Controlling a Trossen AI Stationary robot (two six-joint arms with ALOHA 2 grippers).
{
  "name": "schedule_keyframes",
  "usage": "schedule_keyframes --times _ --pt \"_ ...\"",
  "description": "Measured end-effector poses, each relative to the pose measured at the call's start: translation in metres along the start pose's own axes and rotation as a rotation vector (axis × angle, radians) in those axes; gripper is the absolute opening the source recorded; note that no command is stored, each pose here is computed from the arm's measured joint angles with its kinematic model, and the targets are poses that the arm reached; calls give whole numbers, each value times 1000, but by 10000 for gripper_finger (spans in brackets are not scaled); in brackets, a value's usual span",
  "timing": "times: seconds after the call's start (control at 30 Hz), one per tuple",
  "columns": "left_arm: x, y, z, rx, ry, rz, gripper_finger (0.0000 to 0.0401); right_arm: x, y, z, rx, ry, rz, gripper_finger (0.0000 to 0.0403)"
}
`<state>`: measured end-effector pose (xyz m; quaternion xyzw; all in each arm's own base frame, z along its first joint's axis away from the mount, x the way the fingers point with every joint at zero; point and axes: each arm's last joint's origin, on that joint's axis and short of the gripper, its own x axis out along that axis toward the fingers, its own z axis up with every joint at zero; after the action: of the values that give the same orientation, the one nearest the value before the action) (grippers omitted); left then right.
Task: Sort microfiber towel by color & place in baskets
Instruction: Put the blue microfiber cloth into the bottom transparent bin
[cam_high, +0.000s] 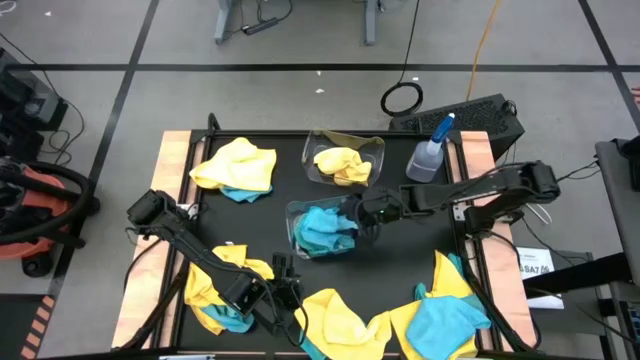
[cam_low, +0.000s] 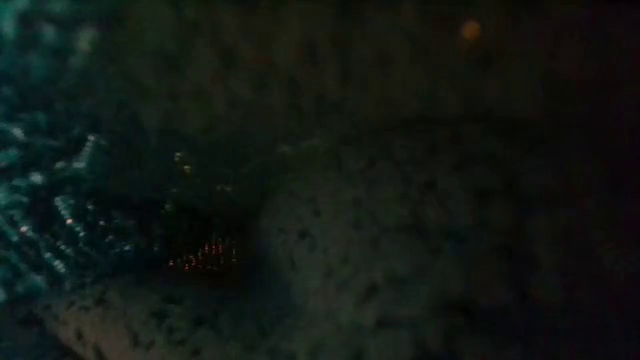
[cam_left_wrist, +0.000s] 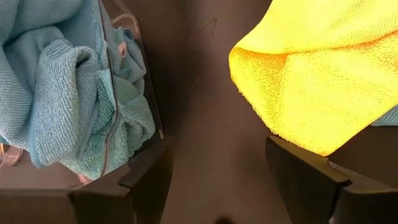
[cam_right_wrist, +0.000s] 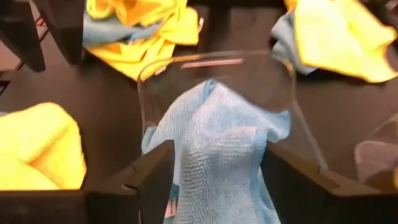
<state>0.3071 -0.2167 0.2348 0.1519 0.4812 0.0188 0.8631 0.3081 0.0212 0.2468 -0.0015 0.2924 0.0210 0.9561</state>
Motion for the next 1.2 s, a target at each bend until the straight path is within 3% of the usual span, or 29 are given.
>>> schedule_keyframes --times 0.23,0.63,1.2 --pt "0 0 0 0 -5 13 261 -6 6 3 -14 -16 -18 185" --pt "0 0 0 -2 -8 14 261 26 3 -17 -39 101 -51 7" --pt "0 0 0 -23 -7 14 261 87 -1 -66 20 308 -65 3"
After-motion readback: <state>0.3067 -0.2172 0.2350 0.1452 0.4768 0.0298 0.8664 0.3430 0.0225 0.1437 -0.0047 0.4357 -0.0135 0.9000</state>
